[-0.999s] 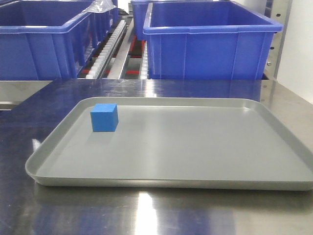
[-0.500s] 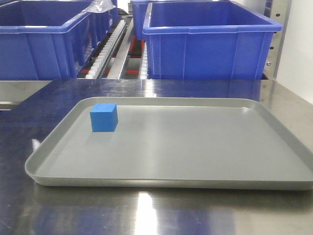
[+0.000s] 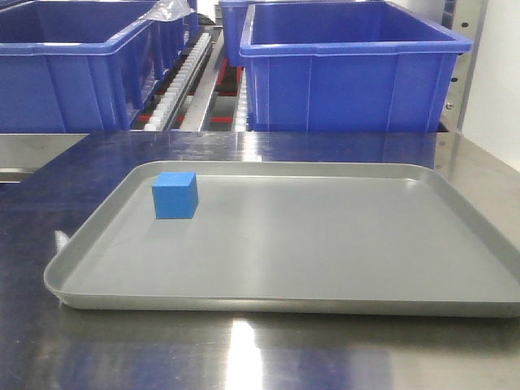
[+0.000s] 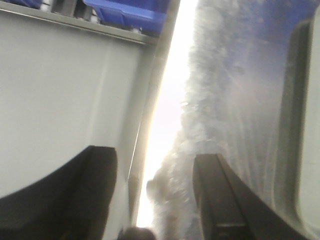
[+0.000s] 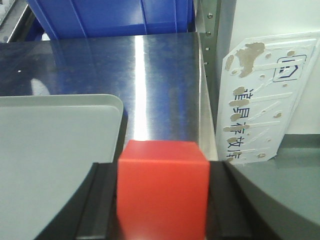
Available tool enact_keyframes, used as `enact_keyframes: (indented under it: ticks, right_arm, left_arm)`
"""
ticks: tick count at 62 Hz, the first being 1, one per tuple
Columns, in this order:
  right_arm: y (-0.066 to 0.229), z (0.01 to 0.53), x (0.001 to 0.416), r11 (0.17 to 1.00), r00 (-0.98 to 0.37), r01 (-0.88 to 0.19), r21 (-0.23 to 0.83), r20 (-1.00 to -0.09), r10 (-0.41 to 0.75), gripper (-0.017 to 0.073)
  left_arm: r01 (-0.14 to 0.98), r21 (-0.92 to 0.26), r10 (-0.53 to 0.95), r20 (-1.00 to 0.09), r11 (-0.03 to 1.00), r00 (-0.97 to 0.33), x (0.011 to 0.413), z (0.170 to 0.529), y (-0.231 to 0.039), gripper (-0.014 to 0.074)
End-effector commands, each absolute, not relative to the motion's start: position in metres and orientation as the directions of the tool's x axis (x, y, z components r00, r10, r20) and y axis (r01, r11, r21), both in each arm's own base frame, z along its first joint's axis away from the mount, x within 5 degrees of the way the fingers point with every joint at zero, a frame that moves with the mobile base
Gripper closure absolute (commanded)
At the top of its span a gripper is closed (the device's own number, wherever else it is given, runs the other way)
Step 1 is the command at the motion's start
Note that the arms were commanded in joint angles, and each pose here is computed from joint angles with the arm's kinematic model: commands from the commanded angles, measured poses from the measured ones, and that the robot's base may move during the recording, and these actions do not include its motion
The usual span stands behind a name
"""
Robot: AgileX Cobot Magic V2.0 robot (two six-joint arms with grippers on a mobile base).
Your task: Sort and place red and blue blocks on shelf
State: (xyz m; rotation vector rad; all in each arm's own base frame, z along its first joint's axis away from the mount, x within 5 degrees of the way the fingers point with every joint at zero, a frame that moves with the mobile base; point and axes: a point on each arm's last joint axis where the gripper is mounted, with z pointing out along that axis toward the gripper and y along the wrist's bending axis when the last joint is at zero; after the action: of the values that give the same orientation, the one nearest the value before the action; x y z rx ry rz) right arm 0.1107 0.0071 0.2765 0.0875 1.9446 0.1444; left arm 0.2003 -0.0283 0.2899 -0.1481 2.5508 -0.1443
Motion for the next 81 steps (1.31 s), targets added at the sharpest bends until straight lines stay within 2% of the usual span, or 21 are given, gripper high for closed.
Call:
enact_keyframes:
  ticks: [1, 14, 26, 38, 53, 81]
  right_arm:
    - [0.006, 0.294, 0.114, 0.992, -0.257, -0.022, 0.126, -0.959, 0.117, 0.0493]
    - [0.006, 0.294, 0.114, 0.992, -0.257, -0.022, 0.126, -0.959, 0.117, 0.0493]
    - [0.006, 0.294, 0.114, 0.992, -0.257, -0.022, 0.126, -0.959, 0.117, 0.0493]
    - [0.006, 0.294, 0.114, 0.992, -0.257, -0.022, 0.126, -0.959, 0.117, 0.0493]
    - [0.006, 0.294, 0.114, 0.992, -0.257, -0.022, 0.126, -0.959, 0.117, 0.0493]
    - [0.006, 0.294, 0.114, 0.992, -0.257, -0.022, 0.126, -0.959, 0.117, 0.0493]
  left_arm:
    - [-0.006, -0.174, -0.113, -0.613, 0.985, -0.782, 0.22, 0.309, -0.047, 0.0155]
    - [0.137, -0.181, -0.003, -0.613, 0.974, -0.79, 0.258, 0.321, -0.098, 0.0155]
    - [0.185, -0.188, 0.037, -0.597, 0.965, -0.801, 0.288, 0.318, -0.132, 0.0133]
    - [0.23, -0.19, 0.077, -0.588, 0.955, -0.805, 0.303, 0.31, -0.16, 0.0064]
    - [0.255, -0.23, 0.066, -0.607, 0.939, -0.792, 0.307, 0.302, -0.186, 0.0057]
    - [0.249, -0.23, 0.095, -0.525, 0.941, -0.845, 0.309, 0.28, -0.217, 0.0058]
